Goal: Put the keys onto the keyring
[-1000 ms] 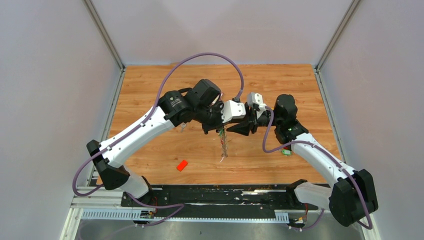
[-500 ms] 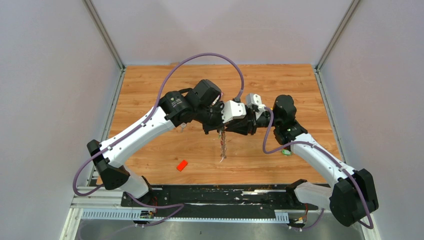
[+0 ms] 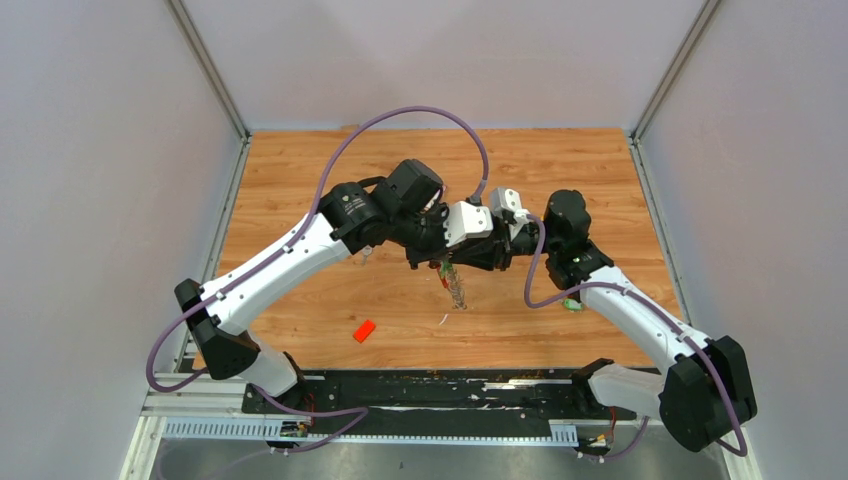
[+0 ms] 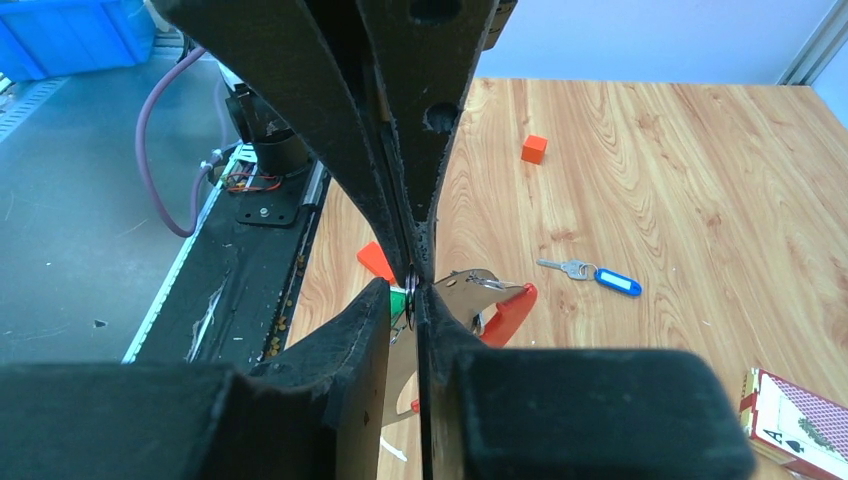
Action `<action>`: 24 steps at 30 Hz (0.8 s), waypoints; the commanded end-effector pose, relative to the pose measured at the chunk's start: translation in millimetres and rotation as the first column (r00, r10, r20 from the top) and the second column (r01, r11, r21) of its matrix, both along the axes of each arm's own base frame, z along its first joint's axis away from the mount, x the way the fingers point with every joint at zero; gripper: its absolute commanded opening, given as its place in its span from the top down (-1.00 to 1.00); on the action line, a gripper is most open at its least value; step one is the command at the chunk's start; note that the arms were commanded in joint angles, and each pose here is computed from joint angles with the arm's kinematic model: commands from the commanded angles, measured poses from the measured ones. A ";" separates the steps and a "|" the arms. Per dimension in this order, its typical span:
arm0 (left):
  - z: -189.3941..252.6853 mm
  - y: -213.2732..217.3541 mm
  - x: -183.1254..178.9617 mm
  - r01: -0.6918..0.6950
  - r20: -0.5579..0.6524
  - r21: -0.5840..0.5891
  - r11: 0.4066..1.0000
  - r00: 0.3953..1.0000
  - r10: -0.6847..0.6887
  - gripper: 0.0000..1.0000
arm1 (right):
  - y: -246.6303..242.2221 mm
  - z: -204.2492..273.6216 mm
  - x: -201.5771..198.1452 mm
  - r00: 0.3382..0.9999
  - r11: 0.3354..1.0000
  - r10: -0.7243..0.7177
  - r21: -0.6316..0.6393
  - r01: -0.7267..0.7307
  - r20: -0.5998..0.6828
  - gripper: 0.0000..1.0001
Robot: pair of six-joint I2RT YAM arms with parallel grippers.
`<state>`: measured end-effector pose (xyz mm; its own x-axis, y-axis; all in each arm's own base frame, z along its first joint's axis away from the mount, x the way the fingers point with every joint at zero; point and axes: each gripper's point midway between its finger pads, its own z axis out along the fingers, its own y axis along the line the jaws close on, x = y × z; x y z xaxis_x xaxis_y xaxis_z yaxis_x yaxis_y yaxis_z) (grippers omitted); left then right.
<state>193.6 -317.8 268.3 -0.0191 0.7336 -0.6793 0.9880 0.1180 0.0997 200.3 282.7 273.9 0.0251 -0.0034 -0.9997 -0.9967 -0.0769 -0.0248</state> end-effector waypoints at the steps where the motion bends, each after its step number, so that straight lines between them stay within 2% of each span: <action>1: 5.7 -9.7 -0.9 0.006 -0.001 -0.044 0.999 1.000 -0.006 1.00 | 3.7 14.1 0.4 0.999 1.000 0.014 0.016 -0.014 0.037 0.69; 9: 4.4 -10.0 -1.5 0.008 -0.006 -0.043 0.999 1.000 -0.008 1.00 | 3.5 15.2 0.7 0.999 1.000 0.007 0.014 -0.008 0.043 0.78; 13: 2.8 -10.0 -1.3 0.008 -0.006 -0.040 0.999 1.000 -0.008 1.00 | 3.2 15.2 3.1 0.999 1.000 -0.008 0.013 0.007 0.043 0.99; 19: 0.8 -7.9 -1.9 0.031 0.013 -0.042 0.999 0.999 -0.030 1.00 | 0.6 19.0 5.9 0.998 0.999 -0.034 0.010 0.033 0.058 1.00; 21: 6.7 -7.4 0.4 0.034 0.048 -0.068 0.997 0.998 -0.031 0.89 | -1.4 22.5 5.5 0.997 0.999 -0.038 0.016 0.037 0.063 1.00; 24: 16.2 -4.0 2.4 0.049 0.096 -0.127 0.991 0.995 -0.037 0.61 | -5.1 30.0 4.7 0.998 0.999 -0.040 0.034 0.038 0.058 1.00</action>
